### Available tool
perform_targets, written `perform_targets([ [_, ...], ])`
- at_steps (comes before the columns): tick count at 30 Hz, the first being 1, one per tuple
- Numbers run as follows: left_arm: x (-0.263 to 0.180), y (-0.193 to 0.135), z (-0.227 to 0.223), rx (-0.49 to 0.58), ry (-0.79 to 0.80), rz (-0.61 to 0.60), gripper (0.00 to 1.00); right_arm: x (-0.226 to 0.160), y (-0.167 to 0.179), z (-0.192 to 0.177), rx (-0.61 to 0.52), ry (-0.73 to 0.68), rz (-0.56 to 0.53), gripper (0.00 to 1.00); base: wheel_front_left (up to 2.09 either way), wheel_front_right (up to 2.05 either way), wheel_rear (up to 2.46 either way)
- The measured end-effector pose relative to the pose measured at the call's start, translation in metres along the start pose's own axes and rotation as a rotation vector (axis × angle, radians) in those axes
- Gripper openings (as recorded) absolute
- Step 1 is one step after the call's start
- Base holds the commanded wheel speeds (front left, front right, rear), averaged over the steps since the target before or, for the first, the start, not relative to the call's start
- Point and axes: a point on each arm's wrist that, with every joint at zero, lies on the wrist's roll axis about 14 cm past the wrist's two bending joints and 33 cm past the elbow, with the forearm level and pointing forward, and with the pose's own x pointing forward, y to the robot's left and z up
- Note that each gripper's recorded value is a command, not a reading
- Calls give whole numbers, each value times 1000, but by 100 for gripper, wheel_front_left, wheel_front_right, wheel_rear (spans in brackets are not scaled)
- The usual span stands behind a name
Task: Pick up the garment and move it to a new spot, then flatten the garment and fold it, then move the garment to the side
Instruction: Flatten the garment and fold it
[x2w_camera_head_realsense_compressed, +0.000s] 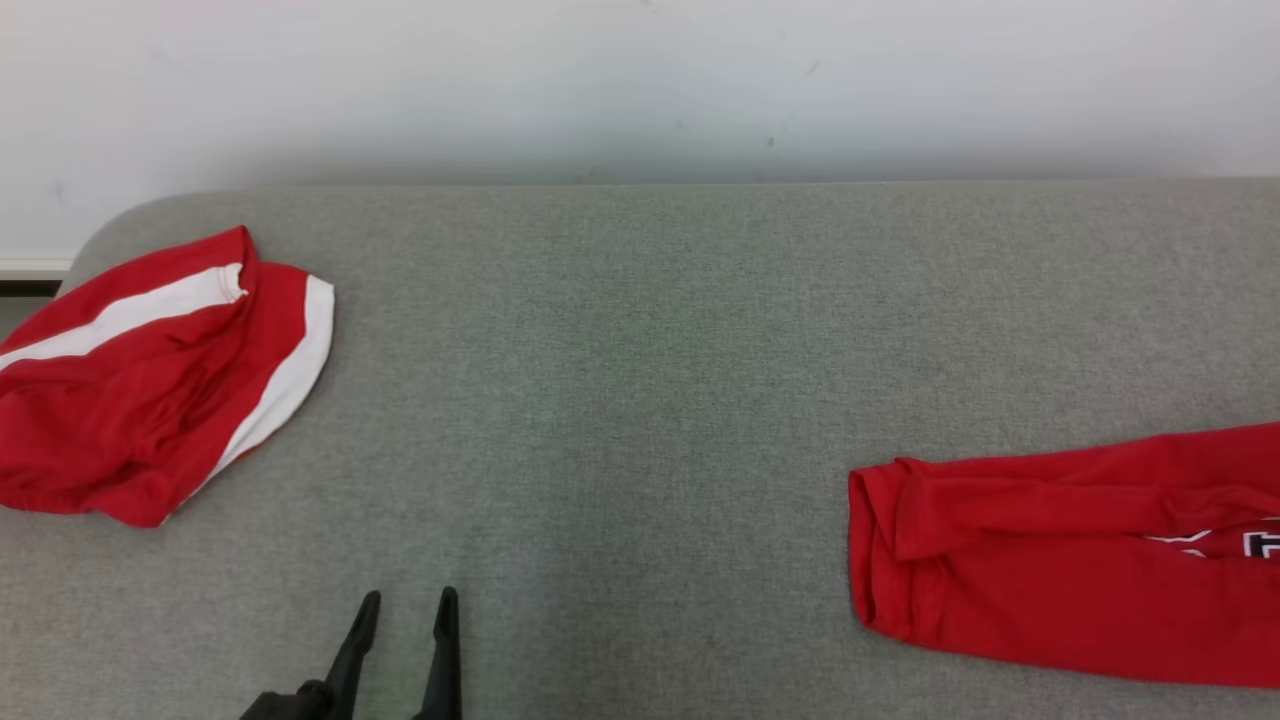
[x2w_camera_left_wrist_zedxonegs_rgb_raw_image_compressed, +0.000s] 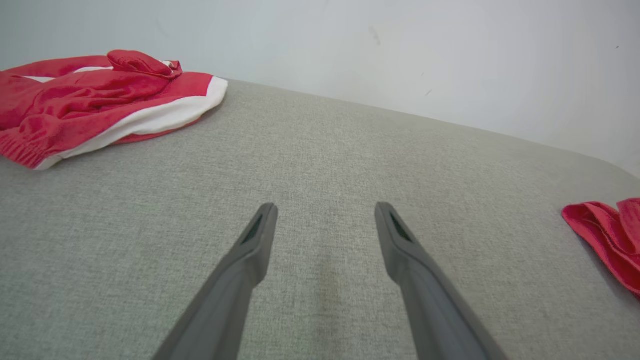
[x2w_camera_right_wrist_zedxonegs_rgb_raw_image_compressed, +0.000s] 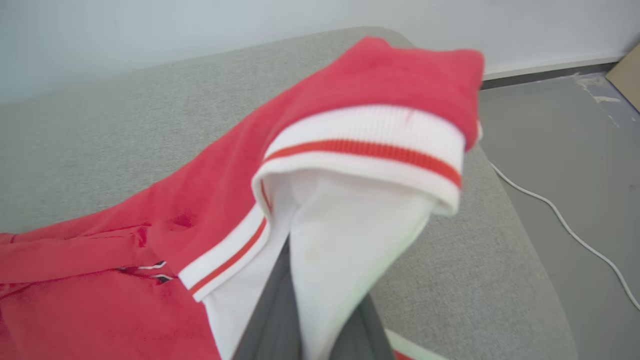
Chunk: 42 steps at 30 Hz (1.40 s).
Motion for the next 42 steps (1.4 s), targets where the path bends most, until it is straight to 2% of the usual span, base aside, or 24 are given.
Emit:
perform_targets([
  [3, -1, -1, 2, -5, -7, 1, 100, 1, 31, 5, -30, 23, 94, 0, 0, 0, 0],
  [6, -3, -2, 3, -15, -9, 7, 100, 4, 81, 3, -57, 48, 231, 0, 0, 0, 0],
  [10, -5, 0, 2, -14, -6, 16, 100, 3, 149, -25, -52, 130, 416, 0, 0, 0, 0],
  [13, -6, 2, 2, -18, -5, 23, 100, 4, 190, -51, -43, 176, 507, 0, 0, 0, 0],
  [19, -10, 7, 0, -15, 2, 39, 100, 11, 246, -83, 4, 186, 581, 0, 0, 0, 0],
  [27, -13, 11, -2, -13, 7, 52, 100, 19, 265, -93, 18, 174, 568, 0, 0, 0, 0],
  [28, -13, 11, -2, -13, 9, 52, 100, 20, 265, -93, 22, 167, 566, 14, 0, 0, 0],
  [29, -13, 10, -3, -13, 12, 51, 100, 20, 266, -92, 27, 160, 564, 38, 0, 0, 0],
  [30, -12, 9, -4, -14, 14, 48, 100, 20, 268, -91, 30, 152, 565, 100, 0, 0, 0],
  [37, -11, 7, -5, -12, 18, 43, 100, 6, 281, -66, 72, 49, 615, 100, 0, 0, 0],
  [42, -14, 6, -6, -11, 20, 39, 100, -13, 272, -29, 143, -133, 618, 100, 0, 0, 0],
])
